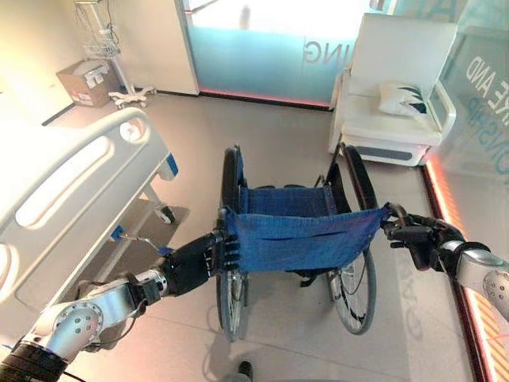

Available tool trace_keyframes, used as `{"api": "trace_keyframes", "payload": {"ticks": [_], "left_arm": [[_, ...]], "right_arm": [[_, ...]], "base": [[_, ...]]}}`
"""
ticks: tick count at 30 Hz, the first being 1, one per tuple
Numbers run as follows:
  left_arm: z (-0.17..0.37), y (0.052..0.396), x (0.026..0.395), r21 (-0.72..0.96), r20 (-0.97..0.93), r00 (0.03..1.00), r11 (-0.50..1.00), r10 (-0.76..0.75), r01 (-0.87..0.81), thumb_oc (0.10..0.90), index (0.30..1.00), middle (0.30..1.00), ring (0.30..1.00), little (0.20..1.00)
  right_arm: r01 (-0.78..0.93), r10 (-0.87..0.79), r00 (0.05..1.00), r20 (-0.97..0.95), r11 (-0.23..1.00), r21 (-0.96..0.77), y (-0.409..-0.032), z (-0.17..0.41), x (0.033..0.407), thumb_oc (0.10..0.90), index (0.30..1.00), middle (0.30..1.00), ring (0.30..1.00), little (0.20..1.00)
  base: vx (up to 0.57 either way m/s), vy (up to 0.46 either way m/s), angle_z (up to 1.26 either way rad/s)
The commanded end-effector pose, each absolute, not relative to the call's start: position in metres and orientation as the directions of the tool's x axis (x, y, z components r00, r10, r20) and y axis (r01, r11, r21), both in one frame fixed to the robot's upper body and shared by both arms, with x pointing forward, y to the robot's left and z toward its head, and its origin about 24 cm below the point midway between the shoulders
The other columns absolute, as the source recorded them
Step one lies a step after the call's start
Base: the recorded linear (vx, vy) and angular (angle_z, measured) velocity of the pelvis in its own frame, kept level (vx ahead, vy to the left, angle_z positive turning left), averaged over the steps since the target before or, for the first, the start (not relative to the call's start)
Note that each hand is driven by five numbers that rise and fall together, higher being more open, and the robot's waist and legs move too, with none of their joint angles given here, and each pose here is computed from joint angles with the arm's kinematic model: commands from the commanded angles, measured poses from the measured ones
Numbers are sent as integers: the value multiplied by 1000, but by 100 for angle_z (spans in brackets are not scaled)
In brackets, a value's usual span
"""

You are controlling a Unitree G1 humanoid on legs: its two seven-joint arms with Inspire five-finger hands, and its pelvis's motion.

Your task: Push the wheelchair next to the bed

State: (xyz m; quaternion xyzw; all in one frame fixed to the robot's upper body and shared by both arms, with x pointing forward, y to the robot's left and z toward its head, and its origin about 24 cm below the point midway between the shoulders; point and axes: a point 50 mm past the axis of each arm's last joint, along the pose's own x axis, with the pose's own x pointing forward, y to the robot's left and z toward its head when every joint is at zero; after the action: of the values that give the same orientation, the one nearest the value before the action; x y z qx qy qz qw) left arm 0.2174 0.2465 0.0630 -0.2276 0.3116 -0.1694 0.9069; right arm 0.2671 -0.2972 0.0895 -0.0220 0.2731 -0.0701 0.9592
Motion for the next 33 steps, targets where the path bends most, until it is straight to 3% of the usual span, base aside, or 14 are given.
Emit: {"api": "trace_keyframes", "payload": {"ticks": [1,18,33], "left_arm": [[188,203,251,-495,251,717,550,-650,672,400,300,300,300,300],[182,205,247,-509,253,759,584,-600,632,400,300,300,300,300],[191,225,246,-527,303,838,652,-454,545,400,300,300,300,300]], "right_arm": [[-32,13,895,-445,999,-34,-277,119,278,400,300,300,300,300],[-164,121,891,-438,985,-61,-262,119,276,400,300,300,300,300],[-268,209,900,-384,958,-106,-240,132,286,400,300,300,300,300]], "base": [[4,-35,0],[7,-85,-2],[15,-168,-14]]}}
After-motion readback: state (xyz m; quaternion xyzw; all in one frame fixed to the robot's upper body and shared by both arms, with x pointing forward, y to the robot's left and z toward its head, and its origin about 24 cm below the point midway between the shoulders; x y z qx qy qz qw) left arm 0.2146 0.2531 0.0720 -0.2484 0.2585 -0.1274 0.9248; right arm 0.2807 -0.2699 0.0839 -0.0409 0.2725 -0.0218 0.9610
